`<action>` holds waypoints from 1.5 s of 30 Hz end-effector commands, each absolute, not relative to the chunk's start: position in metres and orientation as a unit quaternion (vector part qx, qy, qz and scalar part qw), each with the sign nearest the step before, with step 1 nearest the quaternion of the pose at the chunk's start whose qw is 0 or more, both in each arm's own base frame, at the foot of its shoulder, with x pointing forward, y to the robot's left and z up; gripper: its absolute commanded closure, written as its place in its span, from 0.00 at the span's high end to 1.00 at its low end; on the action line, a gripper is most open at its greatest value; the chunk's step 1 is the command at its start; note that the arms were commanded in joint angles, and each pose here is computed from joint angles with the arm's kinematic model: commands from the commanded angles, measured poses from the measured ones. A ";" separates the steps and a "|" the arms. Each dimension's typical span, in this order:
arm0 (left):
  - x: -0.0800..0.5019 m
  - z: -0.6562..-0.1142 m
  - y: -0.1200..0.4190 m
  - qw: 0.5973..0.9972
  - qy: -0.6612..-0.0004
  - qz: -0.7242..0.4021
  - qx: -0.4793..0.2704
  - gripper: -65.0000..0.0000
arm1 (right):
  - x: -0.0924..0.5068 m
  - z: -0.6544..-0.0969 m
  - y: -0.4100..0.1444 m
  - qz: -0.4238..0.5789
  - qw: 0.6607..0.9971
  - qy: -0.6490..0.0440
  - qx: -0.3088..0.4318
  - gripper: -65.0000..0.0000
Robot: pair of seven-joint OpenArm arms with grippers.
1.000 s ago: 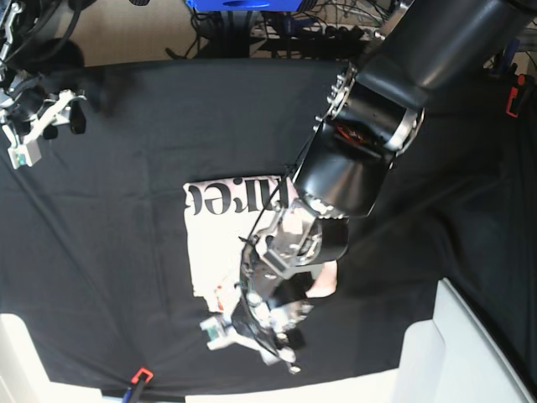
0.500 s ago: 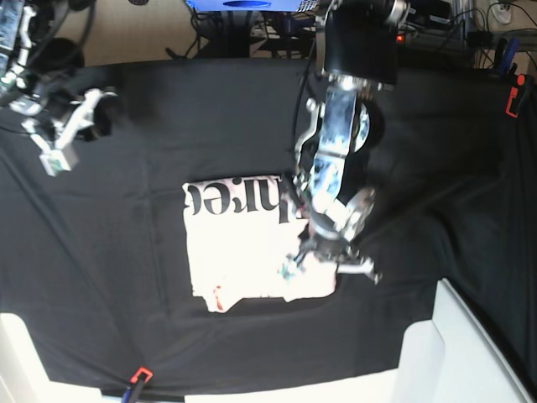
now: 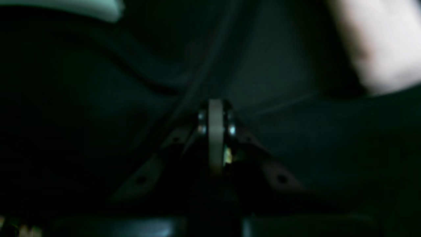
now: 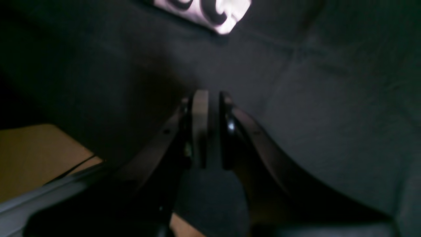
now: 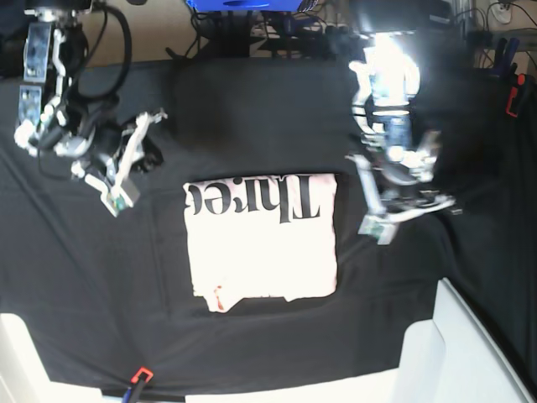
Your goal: Fold the T-shirt properly
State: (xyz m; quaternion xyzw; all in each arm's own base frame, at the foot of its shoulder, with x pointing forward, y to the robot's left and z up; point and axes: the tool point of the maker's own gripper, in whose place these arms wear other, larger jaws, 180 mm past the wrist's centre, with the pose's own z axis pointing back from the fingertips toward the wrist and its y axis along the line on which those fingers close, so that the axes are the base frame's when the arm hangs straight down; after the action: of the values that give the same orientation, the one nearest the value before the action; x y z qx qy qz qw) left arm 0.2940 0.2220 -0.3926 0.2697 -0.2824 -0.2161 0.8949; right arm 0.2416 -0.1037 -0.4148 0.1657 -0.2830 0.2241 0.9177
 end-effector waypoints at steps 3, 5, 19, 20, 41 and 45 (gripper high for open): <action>0.264 -0.390 0.279 0.896 -0.244 -0.187 0.321 0.00 | 0.266 -0.395 -0.094 0.231 0.907 -0.310 0.169 0.09; 0.239 -0.392 0.313 0.897 -0.211 -0.178 0.346 0.00 | 0.276 -0.388 -0.087 0.231 0.903 -0.317 0.173 0.09; 0.165 -0.377 0.398 0.886 -0.125 -0.154 0.418 0.00 | 0.300 -0.360 0.025 0.322 0.833 -0.362 0.267 0.09; 0.164 -0.376 0.398 0.886 -0.125 -0.155 0.419 0.00 | 0.301 -0.368 0.028 0.320 0.836 -0.352 0.274 0.09; 0.174 -0.364 0.385 0.882 -0.153 -0.151 0.419 0.00 | 0.311 -0.471 -0.010 0.224 0.884 -0.271 0.310 0.09; 0.174 -0.364 0.385 0.882 -0.153 -0.151 0.419 0.00 | 0.310 -0.471 -0.012 0.227 0.885 -0.267 0.306 0.09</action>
State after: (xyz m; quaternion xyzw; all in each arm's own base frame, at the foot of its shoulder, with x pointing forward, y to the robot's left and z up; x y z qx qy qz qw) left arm 0.1708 0.3789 -0.3759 0.4019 -0.1471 -0.1529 0.8908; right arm 0.2902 -0.0134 -0.4879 0.3016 -0.2341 0.2269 0.8960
